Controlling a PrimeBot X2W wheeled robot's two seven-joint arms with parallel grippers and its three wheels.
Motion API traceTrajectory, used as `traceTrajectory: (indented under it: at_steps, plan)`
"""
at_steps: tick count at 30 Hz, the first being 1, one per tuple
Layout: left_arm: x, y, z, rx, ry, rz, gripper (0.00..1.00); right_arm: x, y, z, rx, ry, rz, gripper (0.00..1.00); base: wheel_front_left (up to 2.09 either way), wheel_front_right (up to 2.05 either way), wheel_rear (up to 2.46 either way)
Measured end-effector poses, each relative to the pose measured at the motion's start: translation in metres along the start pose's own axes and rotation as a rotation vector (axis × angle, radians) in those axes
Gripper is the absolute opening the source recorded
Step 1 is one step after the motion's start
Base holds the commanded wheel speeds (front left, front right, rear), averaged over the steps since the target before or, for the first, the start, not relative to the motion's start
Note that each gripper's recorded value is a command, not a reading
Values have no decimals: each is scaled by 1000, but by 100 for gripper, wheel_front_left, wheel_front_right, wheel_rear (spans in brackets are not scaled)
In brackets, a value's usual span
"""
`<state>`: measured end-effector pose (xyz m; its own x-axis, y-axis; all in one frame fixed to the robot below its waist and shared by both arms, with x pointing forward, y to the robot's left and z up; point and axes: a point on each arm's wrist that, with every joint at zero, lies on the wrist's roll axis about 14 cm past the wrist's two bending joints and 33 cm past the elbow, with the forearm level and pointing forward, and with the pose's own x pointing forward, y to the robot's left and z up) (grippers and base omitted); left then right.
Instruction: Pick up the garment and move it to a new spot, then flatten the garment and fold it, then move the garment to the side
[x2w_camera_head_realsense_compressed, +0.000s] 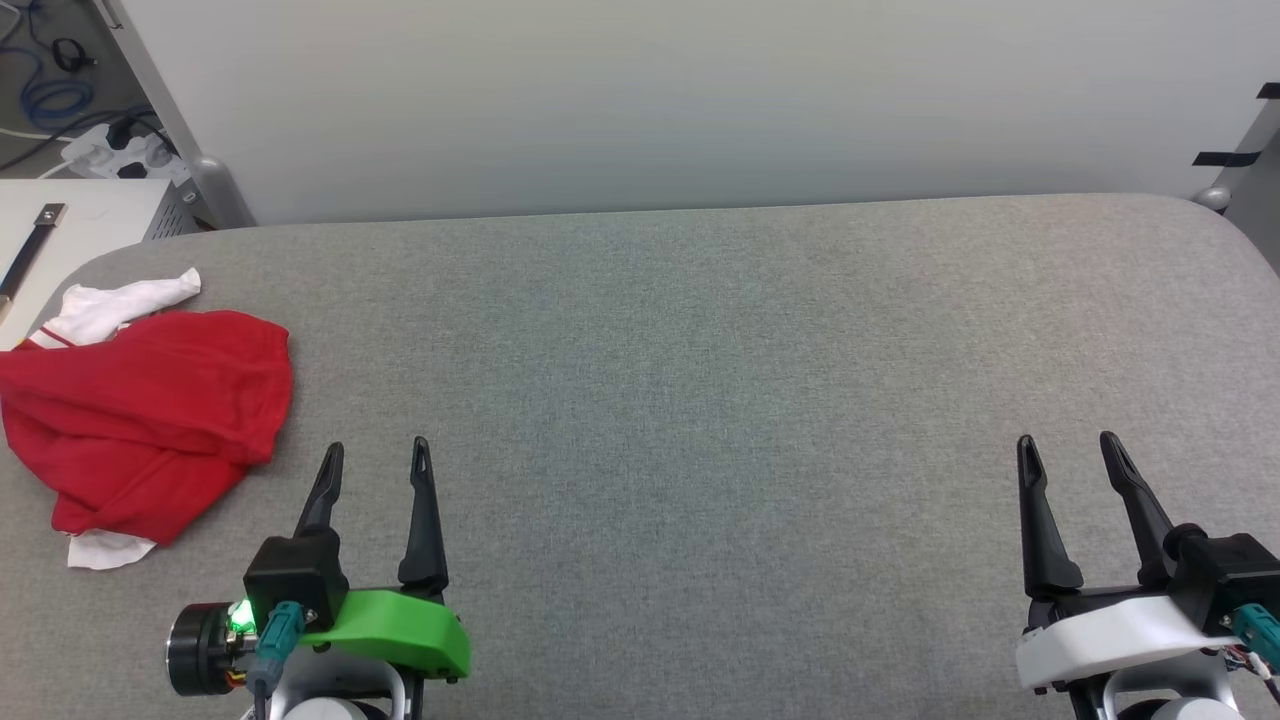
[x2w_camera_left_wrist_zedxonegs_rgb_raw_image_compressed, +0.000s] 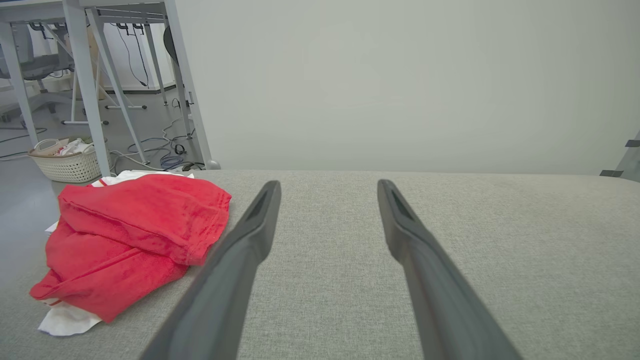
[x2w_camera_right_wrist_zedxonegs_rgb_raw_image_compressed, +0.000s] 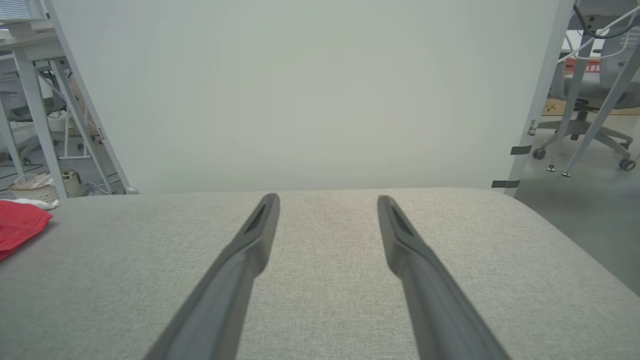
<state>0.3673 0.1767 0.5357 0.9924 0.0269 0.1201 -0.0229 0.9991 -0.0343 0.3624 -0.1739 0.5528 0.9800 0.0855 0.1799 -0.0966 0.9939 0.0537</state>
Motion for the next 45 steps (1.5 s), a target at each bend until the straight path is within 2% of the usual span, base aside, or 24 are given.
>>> traceTrajectory:
  at_steps: [45]
  plan:
    - [-6,1,-4,-11,-33,10,100,-4,3,3,39,-57,4,100,0,0,0]
